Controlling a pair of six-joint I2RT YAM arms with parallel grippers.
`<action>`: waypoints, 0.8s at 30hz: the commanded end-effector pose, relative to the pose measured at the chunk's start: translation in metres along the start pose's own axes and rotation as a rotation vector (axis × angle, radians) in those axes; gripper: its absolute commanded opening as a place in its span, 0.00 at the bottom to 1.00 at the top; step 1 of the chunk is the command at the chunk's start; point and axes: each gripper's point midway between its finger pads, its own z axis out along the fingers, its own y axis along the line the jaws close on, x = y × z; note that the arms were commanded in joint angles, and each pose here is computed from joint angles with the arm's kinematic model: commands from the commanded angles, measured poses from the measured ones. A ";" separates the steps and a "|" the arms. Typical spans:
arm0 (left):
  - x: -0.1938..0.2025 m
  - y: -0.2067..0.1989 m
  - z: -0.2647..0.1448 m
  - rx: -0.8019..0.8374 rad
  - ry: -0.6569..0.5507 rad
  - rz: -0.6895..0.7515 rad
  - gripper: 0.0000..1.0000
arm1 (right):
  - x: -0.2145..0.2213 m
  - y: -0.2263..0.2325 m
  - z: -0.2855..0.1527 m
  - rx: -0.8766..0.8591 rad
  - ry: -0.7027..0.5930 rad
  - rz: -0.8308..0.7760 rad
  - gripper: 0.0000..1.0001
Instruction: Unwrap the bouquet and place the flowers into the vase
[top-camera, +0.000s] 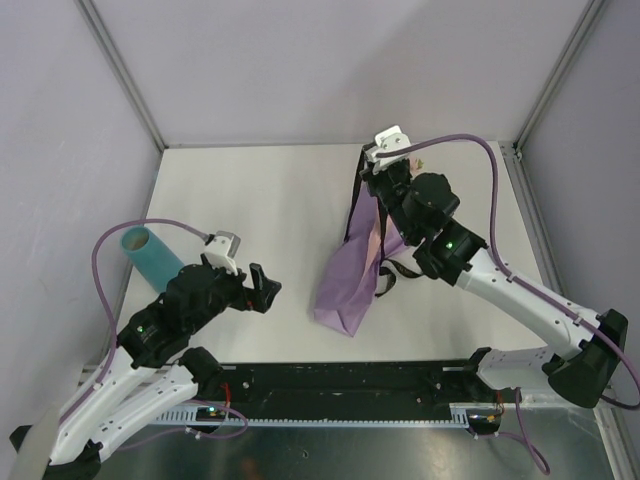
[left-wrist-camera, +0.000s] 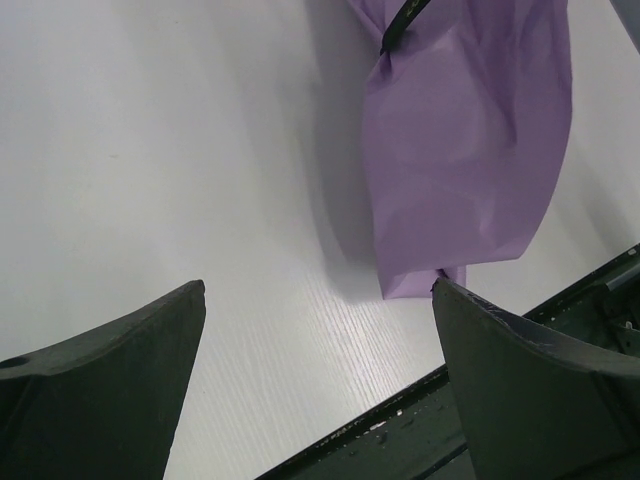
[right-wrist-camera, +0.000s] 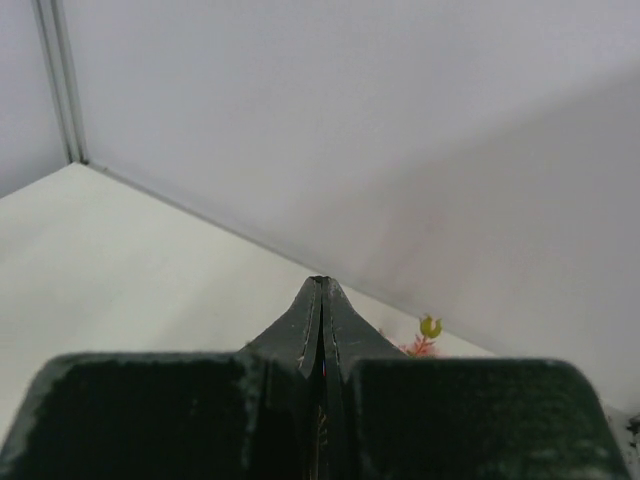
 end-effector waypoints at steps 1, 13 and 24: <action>-0.007 -0.002 -0.001 -0.001 -0.015 -0.002 1.00 | -0.092 -0.044 -0.016 0.141 -0.262 0.025 0.00; -0.024 -0.008 -0.004 0.024 -0.063 0.010 1.00 | -0.108 -0.039 -0.038 0.030 -0.267 0.092 0.00; -0.122 -0.099 -0.009 0.458 -0.505 0.177 1.00 | -0.026 0.035 -0.083 -0.281 0.061 0.481 0.00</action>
